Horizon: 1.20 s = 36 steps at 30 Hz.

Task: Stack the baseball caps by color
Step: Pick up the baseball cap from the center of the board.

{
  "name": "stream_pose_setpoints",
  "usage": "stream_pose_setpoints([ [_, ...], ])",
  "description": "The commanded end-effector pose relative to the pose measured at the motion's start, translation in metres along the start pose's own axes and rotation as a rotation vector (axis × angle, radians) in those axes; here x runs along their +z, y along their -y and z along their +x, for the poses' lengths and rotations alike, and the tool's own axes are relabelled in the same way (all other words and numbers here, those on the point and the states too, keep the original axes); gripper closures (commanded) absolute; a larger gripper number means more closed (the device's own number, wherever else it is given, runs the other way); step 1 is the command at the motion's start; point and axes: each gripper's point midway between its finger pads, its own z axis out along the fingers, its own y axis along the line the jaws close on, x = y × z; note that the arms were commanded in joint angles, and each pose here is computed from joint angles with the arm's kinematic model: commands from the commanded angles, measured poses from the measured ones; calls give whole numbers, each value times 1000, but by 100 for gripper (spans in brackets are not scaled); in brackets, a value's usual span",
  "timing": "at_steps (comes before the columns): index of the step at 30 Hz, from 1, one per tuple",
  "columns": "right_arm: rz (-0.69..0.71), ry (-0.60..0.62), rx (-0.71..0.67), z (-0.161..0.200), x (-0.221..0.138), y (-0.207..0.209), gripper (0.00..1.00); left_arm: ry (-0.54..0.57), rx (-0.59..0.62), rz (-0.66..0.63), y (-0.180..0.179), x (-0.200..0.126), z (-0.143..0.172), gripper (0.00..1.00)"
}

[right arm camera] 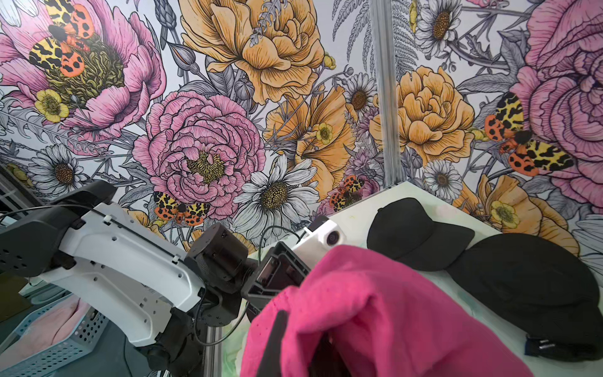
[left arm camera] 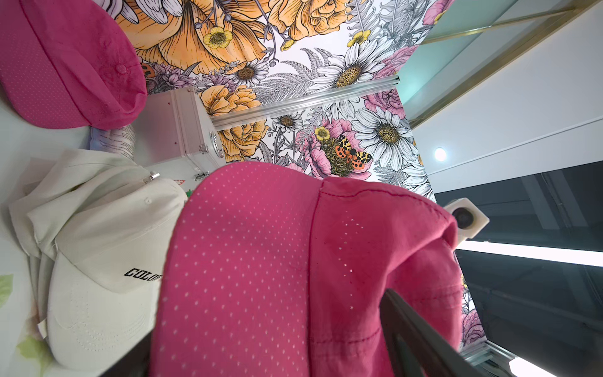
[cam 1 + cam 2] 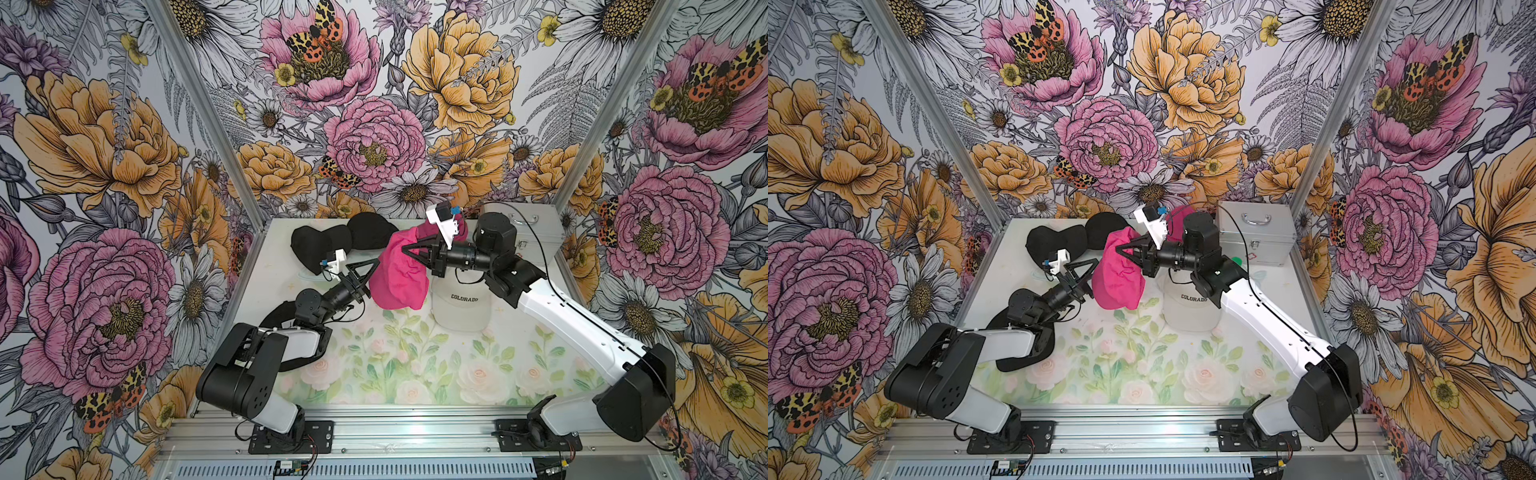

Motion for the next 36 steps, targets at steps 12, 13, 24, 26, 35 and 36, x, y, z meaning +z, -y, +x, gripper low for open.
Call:
stream_pose_setpoints([
  [12, 170, 20, 160, 16, -23, 39, 54, 25, 97, 26, 11, -13, -13, 100],
  [13, 217, 30, 186, 19, -27, 46, 40, 27, 103, 28, 13, -14, -15, 100],
  [24, 484, 143, 388, 43, -75, 76, 1, 16, 118, 15, 18, -13, -22, 100],
  [26, 481, 147, 454, 47, -73, 78, 1, 6, 122, 17, 19, -9, -20, 100],
  [35, 562, 135, 650, 76, -61, 102, 11, -25, 125, 6, 15, 2, -12, 100],
  [36, 565, 126, 659, 80, -59, 104, 14, -28, 121, 4, 14, 3, -11, 100],
])
